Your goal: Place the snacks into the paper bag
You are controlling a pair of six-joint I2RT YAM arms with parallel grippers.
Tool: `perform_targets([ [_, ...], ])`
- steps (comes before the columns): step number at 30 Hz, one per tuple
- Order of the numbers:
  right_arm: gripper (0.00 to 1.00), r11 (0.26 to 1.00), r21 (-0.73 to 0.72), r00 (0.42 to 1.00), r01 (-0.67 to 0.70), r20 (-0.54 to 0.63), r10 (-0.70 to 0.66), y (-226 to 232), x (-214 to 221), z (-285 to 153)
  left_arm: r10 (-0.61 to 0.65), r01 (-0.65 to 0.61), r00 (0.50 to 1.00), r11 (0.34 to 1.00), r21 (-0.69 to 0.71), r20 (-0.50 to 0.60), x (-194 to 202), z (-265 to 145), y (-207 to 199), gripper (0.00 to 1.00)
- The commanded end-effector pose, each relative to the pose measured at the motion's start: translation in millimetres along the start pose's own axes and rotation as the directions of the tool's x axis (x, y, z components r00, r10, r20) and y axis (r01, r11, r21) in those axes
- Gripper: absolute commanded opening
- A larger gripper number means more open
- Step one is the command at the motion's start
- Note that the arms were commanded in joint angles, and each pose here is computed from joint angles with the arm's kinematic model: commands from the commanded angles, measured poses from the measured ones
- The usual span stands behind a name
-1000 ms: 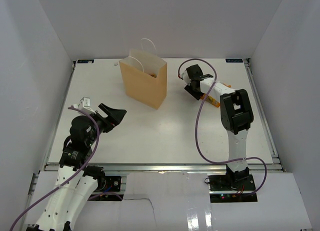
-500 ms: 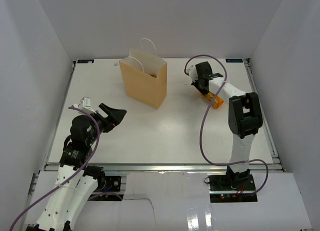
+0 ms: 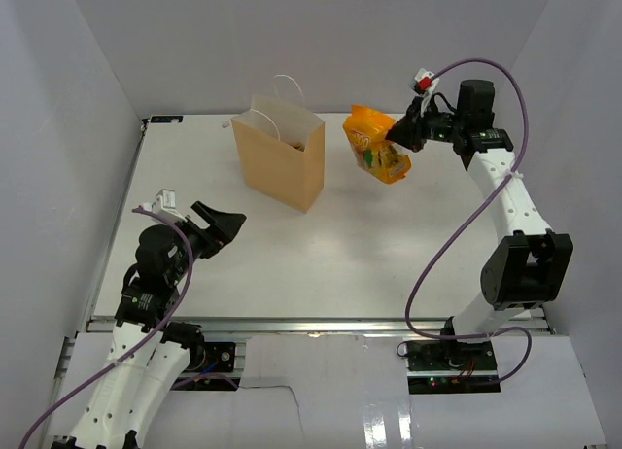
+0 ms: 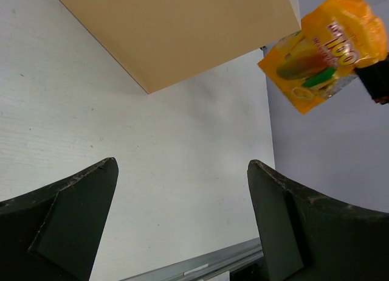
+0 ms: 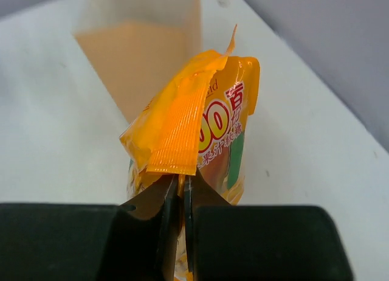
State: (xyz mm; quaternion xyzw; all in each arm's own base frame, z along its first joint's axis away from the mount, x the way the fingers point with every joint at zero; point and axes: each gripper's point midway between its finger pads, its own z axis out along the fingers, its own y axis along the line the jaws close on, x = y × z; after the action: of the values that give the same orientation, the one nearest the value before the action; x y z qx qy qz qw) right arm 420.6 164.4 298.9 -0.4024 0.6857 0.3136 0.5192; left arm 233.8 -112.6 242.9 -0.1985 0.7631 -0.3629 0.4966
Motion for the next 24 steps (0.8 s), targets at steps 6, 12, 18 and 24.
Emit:
perform_targets([
  [6,0.08,0.911,-0.222,0.839,0.349,0.507,-0.198,94.7,-226.5,-14.6,0.005,-0.006,0.999,1.000,0.027,0.036,-11.5,-13.2,-13.5,0.98],
  [12,0.08,0.882,-0.243,0.770,0.402,0.611,-0.183,129.2,-283.7,5.6,0.001,-0.002,0.999,1.000,0.027,0.048,-13.7,-17.7,-14.8,0.98],
  [18,0.08,0.897,-0.245,0.778,0.369,0.610,-0.153,129.9,-277.9,62.8,0.006,-0.007,0.998,1.000,0.027,0.058,-17.7,-22.0,-18.1,0.98],
  [24,0.08,0.912,-0.143,0.769,0.384,0.596,-0.230,107.8,-267.7,94.3,0.001,-0.002,0.998,1.000,0.021,0.064,-17.2,-26.1,-16.2,0.98],
])
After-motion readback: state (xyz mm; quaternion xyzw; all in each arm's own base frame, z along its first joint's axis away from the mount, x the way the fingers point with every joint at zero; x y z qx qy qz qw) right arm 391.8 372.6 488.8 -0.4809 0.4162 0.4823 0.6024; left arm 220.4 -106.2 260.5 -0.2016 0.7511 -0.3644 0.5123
